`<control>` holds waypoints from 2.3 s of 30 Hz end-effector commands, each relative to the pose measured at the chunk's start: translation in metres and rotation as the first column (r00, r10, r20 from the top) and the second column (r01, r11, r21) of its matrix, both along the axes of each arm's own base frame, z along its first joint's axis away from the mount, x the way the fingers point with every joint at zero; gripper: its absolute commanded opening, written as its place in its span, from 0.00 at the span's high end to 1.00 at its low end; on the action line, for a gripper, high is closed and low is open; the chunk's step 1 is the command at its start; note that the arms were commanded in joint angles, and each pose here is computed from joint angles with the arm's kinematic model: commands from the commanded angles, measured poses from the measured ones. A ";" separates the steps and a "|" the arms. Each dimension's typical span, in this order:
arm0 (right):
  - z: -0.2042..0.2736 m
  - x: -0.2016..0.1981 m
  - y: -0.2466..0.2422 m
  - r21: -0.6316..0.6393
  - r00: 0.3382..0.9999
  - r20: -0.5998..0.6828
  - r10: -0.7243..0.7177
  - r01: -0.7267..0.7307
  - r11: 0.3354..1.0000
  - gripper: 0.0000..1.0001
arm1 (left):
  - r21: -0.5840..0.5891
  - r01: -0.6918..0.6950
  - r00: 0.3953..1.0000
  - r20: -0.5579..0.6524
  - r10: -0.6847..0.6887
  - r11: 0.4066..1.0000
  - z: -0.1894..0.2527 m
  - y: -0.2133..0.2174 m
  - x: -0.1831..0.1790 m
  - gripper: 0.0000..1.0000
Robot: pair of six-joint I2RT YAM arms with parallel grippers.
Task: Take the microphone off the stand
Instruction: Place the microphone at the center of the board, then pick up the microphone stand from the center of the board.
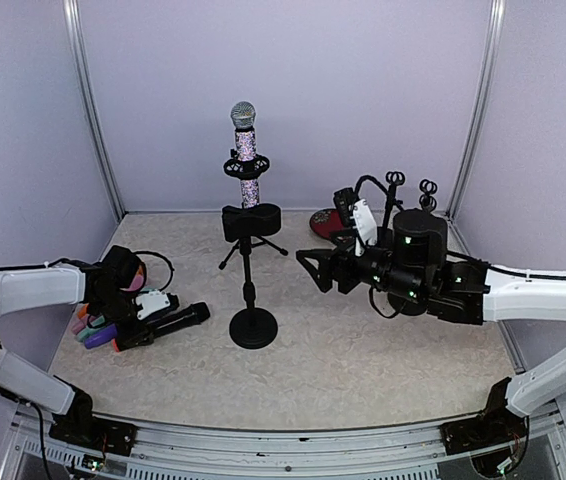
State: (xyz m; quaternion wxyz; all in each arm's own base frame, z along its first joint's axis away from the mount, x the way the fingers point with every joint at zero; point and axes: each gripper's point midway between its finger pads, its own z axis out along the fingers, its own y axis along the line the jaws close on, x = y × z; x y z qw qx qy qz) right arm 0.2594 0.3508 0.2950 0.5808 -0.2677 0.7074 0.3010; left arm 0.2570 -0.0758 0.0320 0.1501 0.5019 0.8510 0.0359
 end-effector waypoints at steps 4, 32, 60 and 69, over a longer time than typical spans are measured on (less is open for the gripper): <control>-0.066 0.006 0.041 -0.116 1.000 -0.025 -0.010 0.008 0.993 0.17 | -0.159 0.046 0.998 0.045 -0.039 0.986 0.049 -0.032 0.006 0.35; -0.138 0.058 0.133 -0.133 0.974 0.150 -0.172 0.193 0.972 0.39 | -0.245 0.565 0.745 0.562 -0.360 0.788 0.212 -0.066 -0.040 0.03; -0.071 0.044 0.101 -0.044 0.950 0.246 -0.193 0.210 0.977 1.00 | -0.089 0.854 0.369 0.799 -0.475 0.513 0.291 -0.128 -0.084 0.69; -0.051 0.042 0.099 -0.026 0.942 0.272 -0.198 0.213 0.977 1.00 | 0.107 0.906 0.133 0.847 -0.515 0.410 0.326 -0.143 -0.108 0.66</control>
